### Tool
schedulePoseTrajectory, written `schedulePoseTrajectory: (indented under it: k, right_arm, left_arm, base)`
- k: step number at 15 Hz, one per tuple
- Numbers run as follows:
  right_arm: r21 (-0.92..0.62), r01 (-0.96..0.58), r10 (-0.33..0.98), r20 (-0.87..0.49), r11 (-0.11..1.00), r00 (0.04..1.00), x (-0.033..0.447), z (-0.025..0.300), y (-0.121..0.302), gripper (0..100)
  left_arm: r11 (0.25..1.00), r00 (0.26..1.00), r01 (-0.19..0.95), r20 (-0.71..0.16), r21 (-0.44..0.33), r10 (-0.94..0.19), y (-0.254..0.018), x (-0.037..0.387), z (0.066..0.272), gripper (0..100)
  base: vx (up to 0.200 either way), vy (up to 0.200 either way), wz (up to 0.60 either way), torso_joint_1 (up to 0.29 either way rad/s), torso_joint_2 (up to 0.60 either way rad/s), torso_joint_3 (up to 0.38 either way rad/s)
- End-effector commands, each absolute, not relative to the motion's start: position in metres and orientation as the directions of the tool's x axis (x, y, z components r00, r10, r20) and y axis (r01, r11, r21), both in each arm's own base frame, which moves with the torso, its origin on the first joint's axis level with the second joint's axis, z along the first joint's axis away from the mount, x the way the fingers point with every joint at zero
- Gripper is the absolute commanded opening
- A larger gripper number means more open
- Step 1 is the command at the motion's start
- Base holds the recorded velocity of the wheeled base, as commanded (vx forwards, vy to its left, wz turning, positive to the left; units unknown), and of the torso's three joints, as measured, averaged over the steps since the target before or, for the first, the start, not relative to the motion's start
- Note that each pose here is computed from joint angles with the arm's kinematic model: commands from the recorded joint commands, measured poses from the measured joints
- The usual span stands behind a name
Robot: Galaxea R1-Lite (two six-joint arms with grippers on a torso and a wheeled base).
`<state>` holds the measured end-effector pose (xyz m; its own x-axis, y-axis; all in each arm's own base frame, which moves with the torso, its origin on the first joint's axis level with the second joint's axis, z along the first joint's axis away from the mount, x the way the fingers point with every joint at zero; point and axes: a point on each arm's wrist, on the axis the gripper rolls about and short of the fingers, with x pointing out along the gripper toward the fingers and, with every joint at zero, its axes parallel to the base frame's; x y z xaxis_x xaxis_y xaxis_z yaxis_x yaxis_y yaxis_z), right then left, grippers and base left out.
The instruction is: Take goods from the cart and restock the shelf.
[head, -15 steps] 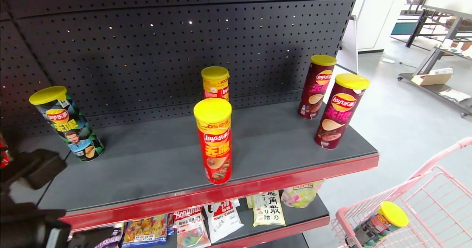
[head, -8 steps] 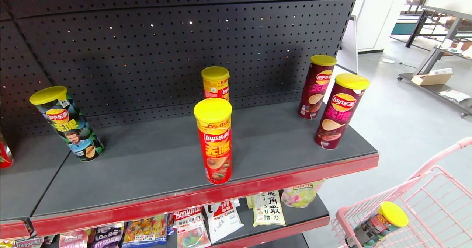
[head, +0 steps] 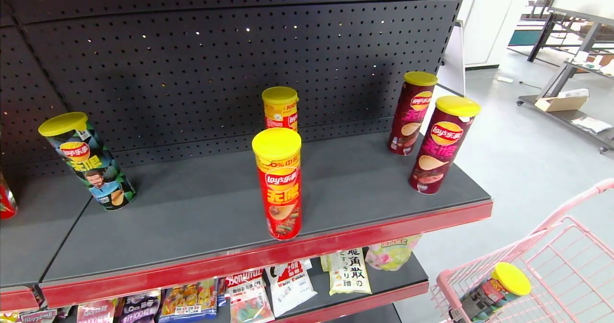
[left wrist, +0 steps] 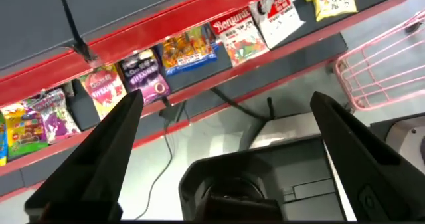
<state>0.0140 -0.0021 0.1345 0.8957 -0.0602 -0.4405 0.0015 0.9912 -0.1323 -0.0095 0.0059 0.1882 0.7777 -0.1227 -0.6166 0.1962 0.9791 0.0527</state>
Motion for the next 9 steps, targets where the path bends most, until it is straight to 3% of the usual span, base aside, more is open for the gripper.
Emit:
schedulePoseTrajectory:
  k: [1, 3, 6, 9]
  right_arm:
    - [-0.133, 0.001, -0.06, -0.439, 0.991, 0.896, 0.013, 0.134, -0.002, 100]
    - [-0.135, 0.001, -0.06, -0.44, 0.991, 0.896, 0.013, 0.134, -0.002, 100]
    - [-0.142, -0.002, -0.062, -0.443, 0.99, 0.894, 0.013, 0.133, -0.002, 100]
    - [-0.171, -0.014, -0.065, -0.452, 0.985, 0.889, 0.013, 0.129, -0.002, 100]
  left_arm:
    - [0.979, 0.782, 0.194, -0.612, 0.056, -0.12, 0.007, -0.011, 0.186, 100]
    - [0.979, 0.781, 0.195, -0.613, 0.058, -0.119, 0.007, -0.011, 0.183, 100]
    - [0.975, 0.811, 0.207, -0.571, 0.074, -0.129, 0.006, -0.01, 0.175, 100]
    - [0.974, 0.826, 0.216, -0.544, 0.066, -0.146, 0.007, -0.013, 0.174, 100]
  base:
    - [-0.2, 0.0, 0.0, 0.012, 0.01, 0.007]
    - [-0.2, 0.0, 0.0, 0.007, 0.01, 0.0]
    - [0.0, 0.0, 0.0, 0.0, 0.0, 0.0]
    - [0.0, 0.0, -0.6, 0.009, 0.0, 0.002]
